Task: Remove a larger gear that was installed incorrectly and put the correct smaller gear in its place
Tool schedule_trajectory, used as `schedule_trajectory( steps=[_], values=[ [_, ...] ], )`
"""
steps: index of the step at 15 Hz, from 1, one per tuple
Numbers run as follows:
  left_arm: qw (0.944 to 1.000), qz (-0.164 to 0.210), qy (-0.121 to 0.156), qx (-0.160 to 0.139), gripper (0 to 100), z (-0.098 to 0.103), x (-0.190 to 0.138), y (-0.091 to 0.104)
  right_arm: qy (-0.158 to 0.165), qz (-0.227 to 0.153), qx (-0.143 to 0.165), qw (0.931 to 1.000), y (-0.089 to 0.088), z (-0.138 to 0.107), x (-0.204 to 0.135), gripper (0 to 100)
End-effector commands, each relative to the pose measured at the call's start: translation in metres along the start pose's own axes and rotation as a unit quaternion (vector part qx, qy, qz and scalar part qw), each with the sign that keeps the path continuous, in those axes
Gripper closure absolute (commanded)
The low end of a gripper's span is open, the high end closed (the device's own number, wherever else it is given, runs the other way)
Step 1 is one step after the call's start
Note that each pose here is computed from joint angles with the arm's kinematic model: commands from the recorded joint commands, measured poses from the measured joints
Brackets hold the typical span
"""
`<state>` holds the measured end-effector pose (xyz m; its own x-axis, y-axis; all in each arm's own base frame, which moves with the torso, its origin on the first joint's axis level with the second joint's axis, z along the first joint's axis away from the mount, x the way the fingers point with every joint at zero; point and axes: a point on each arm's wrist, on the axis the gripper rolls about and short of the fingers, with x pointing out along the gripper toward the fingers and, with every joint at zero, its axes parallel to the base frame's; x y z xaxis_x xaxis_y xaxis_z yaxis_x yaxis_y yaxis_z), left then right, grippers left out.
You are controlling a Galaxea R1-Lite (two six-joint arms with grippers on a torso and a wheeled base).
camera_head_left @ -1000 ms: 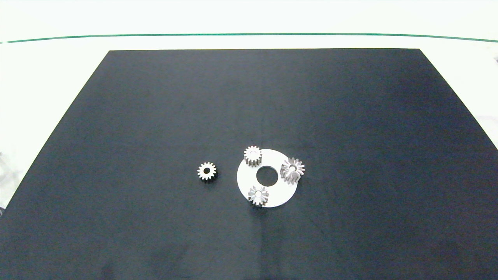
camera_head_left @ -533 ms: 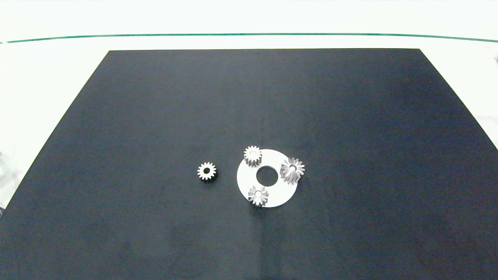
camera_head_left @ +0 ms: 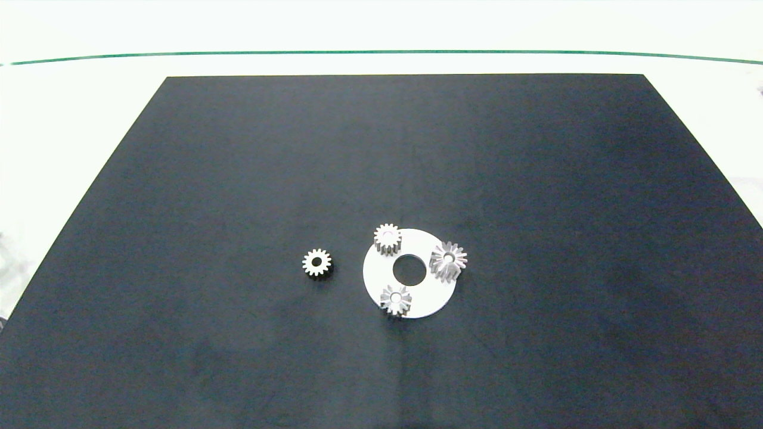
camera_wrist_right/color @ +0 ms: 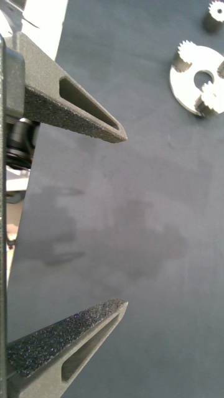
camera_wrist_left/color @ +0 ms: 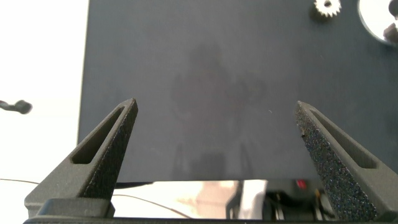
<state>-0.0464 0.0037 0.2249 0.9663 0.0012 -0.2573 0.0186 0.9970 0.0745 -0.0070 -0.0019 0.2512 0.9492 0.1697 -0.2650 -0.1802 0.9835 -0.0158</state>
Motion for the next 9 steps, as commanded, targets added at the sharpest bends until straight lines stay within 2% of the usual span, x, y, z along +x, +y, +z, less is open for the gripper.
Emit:
schedule_trajectory(
  steps=[1,5,9],
  values=[
    [0.9988,-0.033,0.036,0.007,0,0.012,0.021,0.001,0.058,0.038,-0.014,0.9975,0.003,0.019,0.036,0],
    [0.9980,-0.048,0.039,0.010,0,0.021,0.035,0.000,0.085,0.056,-0.027,0.9944,0.009,0.034,0.073,0],
    [0.9959,-0.075,0.050,0.006,0,0.026,0.045,-0.002,0.107,0.067,-0.039,0.9913,0.019,0.043,0.128,0]
  ],
)
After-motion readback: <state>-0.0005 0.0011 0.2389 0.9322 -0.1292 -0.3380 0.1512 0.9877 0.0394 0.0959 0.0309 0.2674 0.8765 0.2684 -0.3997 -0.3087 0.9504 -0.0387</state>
